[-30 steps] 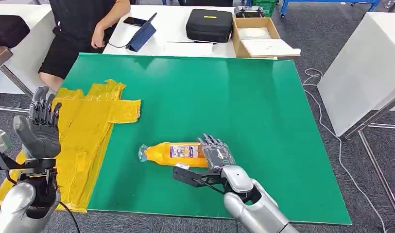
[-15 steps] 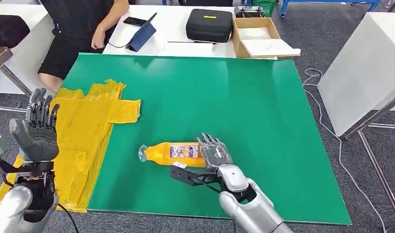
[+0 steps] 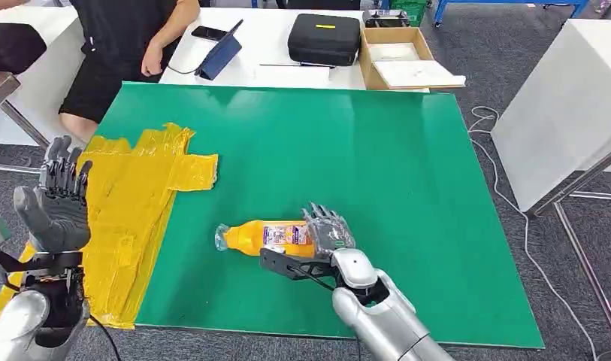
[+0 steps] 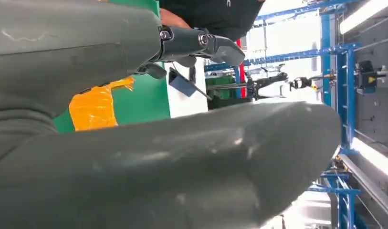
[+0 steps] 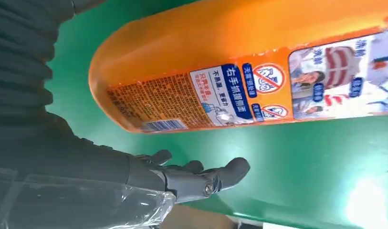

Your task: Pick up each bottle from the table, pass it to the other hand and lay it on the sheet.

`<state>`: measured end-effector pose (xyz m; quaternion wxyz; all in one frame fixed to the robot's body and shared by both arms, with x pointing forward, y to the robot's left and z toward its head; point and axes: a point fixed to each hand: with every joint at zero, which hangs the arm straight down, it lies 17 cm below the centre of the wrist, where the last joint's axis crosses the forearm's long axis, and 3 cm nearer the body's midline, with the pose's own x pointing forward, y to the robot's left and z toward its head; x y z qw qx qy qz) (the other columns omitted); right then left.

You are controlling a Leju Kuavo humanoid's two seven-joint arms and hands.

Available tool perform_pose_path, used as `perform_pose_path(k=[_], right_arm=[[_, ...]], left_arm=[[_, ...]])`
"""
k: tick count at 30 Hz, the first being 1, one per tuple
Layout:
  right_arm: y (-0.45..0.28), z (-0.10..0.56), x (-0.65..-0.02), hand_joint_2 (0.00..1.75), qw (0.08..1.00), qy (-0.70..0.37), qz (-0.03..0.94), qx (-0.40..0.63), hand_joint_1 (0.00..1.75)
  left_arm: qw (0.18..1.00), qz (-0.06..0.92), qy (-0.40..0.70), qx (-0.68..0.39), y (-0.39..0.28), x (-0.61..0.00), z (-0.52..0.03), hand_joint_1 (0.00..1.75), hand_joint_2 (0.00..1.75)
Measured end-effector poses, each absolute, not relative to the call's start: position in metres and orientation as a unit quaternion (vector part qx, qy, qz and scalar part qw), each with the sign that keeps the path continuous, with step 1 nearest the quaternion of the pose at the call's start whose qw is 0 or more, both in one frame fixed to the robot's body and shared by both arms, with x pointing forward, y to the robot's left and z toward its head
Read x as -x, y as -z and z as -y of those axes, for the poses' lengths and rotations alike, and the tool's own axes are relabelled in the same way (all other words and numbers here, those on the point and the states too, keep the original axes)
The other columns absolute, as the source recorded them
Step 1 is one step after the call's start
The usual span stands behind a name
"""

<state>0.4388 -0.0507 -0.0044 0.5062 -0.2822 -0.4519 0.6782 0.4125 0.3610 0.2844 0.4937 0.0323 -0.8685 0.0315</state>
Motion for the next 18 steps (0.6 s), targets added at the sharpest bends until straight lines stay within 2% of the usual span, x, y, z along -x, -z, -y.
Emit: perform_pose_path(k=[9,10,11,12,14,18], right_arm=[[0.017,0.065,-0.444,1.75,0.519,-0.679,0.431,0.291,0.0],[0.019,0.068,-0.445,1.75,0.521,-0.679,0.427,0.293,0.17],[0.021,0.07,-0.445,1.75,0.523,-0.679,0.425,0.293,1.62],[0.022,0.072,-0.445,1.75,0.524,-0.679,0.422,0.294,1.71],[0.026,0.077,-0.445,1.75,0.53,-0.677,0.417,0.294,1.75],[0.032,0.085,-0.446,1.75,0.539,-0.673,0.411,0.296,1.69]], left_arm=[[0.496,0.868,-0.029,-0.024,-0.285,-0.413,-0.353,0.0,0.0],[0.496,0.868,-0.028,-0.021,-0.286,-0.414,-0.352,0.0,0.0],[0.495,0.868,-0.028,-0.019,-0.288,-0.415,-0.35,0.0,0.0],[0.493,0.87,-0.028,-0.018,-0.29,-0.416,-0.349,0.0,0.0],[0.492,0.87,-0.025,-0.016,-0.292,-0.418,-0.346,0.0,0.0],[0.487,0.873,-0.021,-0.009,-0.298,-0.42,-0.341,0.0,0.0]])
